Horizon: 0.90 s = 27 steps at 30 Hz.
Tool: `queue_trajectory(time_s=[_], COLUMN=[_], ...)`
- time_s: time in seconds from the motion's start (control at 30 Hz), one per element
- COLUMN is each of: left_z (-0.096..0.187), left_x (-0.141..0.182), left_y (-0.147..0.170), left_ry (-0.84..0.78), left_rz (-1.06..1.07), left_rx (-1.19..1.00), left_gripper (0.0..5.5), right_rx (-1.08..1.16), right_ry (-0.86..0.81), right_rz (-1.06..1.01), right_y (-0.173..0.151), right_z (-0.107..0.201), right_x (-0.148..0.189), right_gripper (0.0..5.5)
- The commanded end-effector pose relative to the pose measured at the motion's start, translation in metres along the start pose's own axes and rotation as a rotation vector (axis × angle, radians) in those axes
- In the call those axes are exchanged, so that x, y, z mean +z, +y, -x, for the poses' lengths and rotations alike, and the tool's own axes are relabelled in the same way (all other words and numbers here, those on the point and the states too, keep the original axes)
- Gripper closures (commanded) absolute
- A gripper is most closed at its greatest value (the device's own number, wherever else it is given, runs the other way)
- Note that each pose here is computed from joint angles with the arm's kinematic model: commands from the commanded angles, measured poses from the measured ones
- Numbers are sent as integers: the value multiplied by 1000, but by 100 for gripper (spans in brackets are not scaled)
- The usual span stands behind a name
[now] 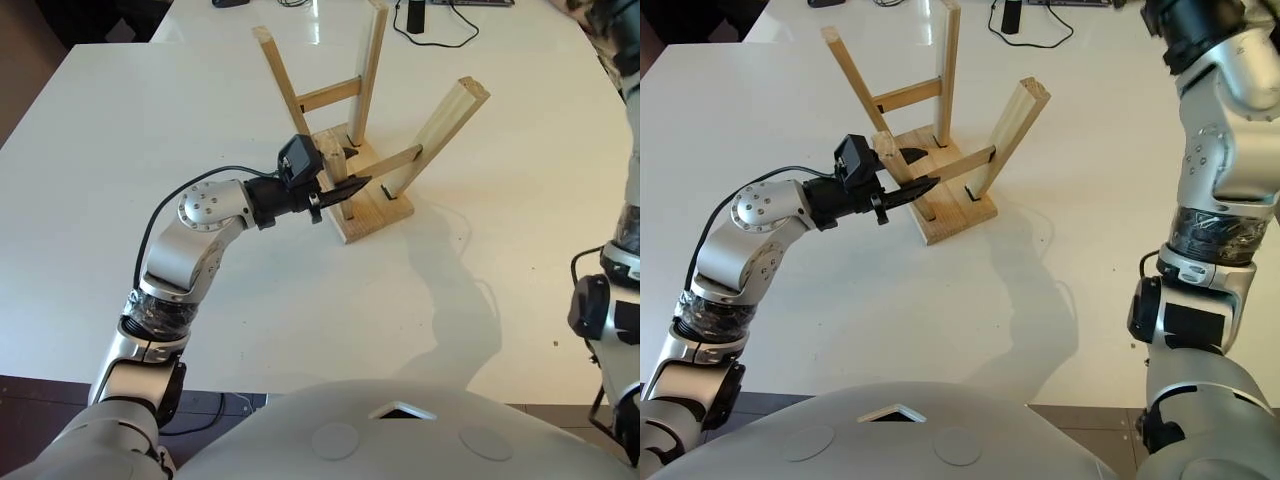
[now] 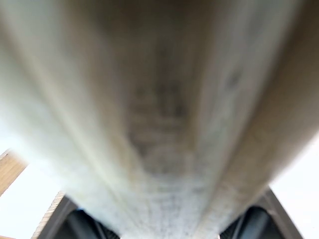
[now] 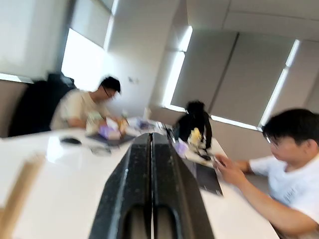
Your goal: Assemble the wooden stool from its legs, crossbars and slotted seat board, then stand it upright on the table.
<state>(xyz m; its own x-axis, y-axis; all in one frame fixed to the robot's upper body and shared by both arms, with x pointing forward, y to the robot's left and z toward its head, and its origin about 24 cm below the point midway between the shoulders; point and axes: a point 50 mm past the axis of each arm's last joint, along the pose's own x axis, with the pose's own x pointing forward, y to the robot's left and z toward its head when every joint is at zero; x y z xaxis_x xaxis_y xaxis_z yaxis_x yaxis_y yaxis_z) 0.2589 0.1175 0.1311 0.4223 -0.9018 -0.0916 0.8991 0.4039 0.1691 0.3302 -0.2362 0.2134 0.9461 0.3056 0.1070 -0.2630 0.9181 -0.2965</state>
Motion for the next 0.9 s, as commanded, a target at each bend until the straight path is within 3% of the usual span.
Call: queue_trajectory(time_s=[0.03, 0.1, 0.17, 0.4, 0.43, 0.63, 0.77, 0.9], left_z=[17, 21, 23, 31, 34, 62, 81, 89], left_x=[-41, -40, -39, -32, -29, -15, 1, 15], left_y=[-5, -3, 1, 27, 31, 37, 19, -18], left_ry=[186, 177, 171, 119, 113, 173, 154, 57], left_rz=[101, 93, 86, 16, 12, -120, -87, 64], left_rx=[-58, -96, -118, 2, 25, 193, 283, 442], left_gripper=[346, 346, 346, 346, 308, 239, 239, 239], right_rx=[477, 803, 897, 627, 576, 227, 42, -72], right_ry=[32, -214, -260, 19, 58, 143, 118, 109], right_rz=[-204, -432, -484, -299, -273, -200, -193, -165], right_y=[99, 150, 165, 134, 127, 89, 89, 109], right_z=[22, 52, 65, 42, 40, 34, 49, 70], right_x=[-30, 16, 27, -25, -33, -66, -62, -47], right_gripper=[550, 550, 550, 550, 550, 550, 550, 550])
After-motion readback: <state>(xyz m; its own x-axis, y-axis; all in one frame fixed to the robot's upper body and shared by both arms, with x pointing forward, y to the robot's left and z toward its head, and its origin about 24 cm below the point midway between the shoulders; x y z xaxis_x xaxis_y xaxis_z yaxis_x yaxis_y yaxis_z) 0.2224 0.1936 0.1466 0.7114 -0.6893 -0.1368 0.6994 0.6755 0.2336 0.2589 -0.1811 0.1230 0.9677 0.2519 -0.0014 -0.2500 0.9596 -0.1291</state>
